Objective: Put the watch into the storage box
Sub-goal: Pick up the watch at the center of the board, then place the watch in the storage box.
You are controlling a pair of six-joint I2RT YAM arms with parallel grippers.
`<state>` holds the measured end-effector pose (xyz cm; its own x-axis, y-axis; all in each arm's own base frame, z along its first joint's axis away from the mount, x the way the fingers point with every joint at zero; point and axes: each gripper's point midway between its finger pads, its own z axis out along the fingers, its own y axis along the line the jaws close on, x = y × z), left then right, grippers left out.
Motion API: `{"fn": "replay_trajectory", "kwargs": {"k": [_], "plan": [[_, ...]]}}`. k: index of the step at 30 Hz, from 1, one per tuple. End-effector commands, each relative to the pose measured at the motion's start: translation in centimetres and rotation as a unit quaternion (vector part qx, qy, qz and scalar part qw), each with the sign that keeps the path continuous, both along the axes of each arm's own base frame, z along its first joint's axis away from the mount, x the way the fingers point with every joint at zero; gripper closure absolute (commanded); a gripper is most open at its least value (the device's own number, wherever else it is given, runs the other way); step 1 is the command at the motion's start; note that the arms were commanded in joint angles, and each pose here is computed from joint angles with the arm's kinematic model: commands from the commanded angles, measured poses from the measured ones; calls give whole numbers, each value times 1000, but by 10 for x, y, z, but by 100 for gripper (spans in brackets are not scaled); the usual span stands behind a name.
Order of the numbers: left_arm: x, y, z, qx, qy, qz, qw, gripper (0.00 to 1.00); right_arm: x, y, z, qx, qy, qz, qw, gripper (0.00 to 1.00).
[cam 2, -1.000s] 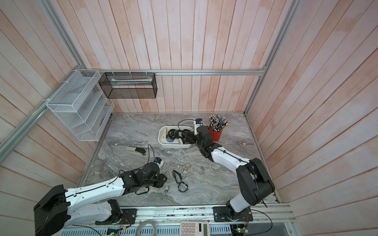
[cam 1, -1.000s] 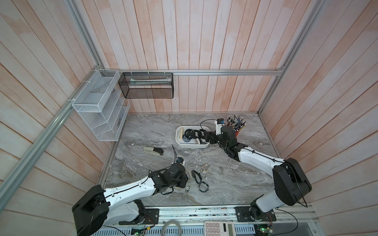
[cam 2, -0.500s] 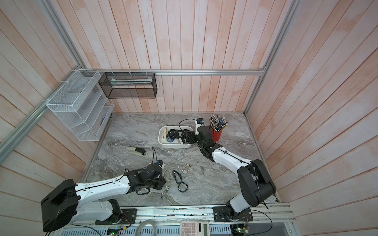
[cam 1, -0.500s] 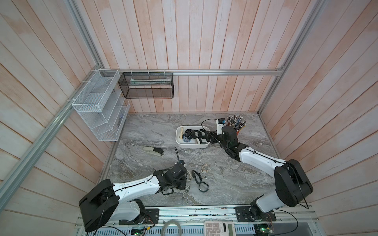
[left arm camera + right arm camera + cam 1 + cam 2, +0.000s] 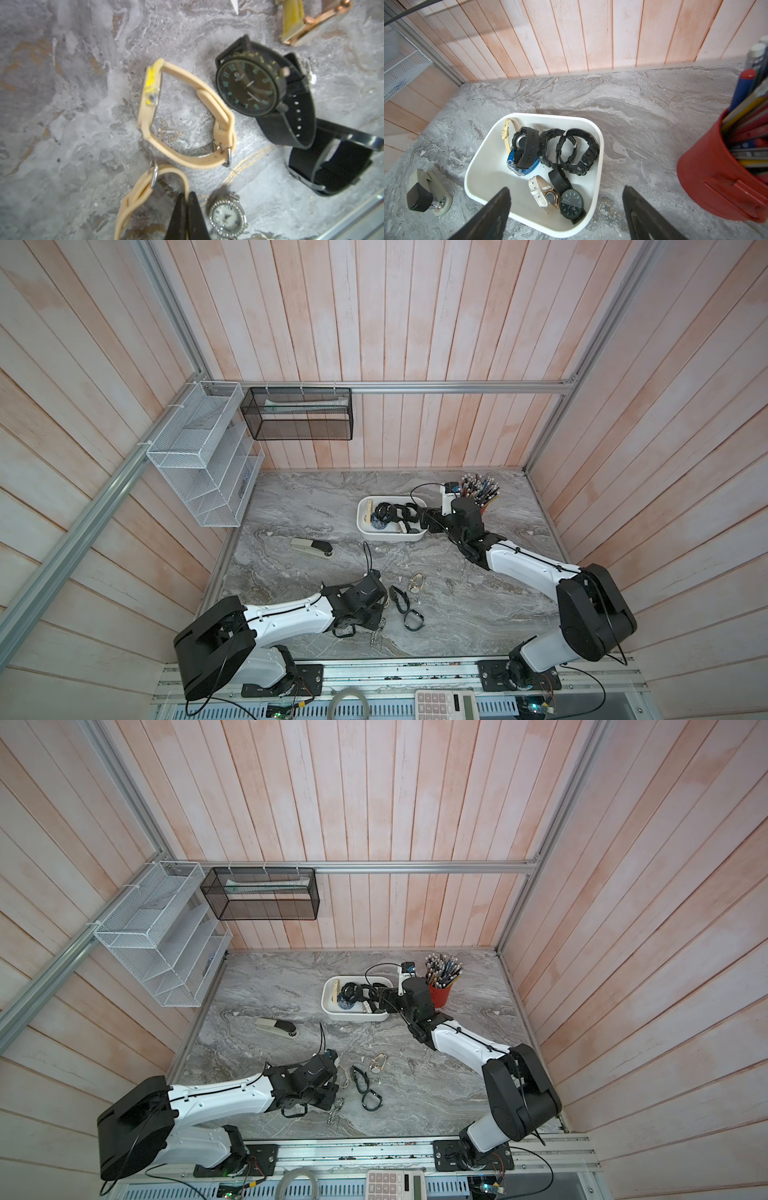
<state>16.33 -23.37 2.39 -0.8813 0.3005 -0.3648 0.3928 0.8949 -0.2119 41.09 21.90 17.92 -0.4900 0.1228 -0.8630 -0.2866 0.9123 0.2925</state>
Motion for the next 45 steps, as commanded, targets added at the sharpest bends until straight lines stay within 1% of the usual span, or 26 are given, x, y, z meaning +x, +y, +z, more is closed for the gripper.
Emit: {"fn": "replay_trajectory", "kwargs": {"k": [1,5,9,13,15,18,21,26,32,36,38,41,45], "plan": [[5,6,8,13,-17,9,1000,100,2,-3,3,8,-2,-8,1000,14],[9,9,20,5,-34,21,999,100,4,-2,3,8,-2,-8,1000,14],[14,10,45,-27,-57,38,997,100,4,-3,5,8,-3,-10,1000,14],[27,19,77,-49,-105,70,991,100,2,-7,6,4,-6,-16,1000,14],[38,31,89,-56,-123,98,986,100,2,-9,7,2,-6,-18,1000,14],[49,37,104,-74,-142,113,981,100,0,-12,9,3,-10,-22,1000,14],[64,40,121,-79,-167,123,975,100,-1,-15,7,3,-9,-26,1000,14],[100,30,154,-80,-228,119,963,100,-3,-16,5,6,-6,-28,1000,14],[155,21,176,-61,-285,117,949,100,-7,-17,7,7,-8,-24,1000,14],[194,14,190,-65,-314,113,940,100,-9,-20,10,8,-11,-25,1000,14],[210,10,195,-60,-327,109,937,100,-10,-22,12,9,-14,-27,1000,14],[234,8,188,-48,-330,103,937,100,-12,-24,12,12,-15,-28,999,14],[260,3,183,-48,-338,97,935,100,-13,-27,12,10,-15,-29,999,14]]}}
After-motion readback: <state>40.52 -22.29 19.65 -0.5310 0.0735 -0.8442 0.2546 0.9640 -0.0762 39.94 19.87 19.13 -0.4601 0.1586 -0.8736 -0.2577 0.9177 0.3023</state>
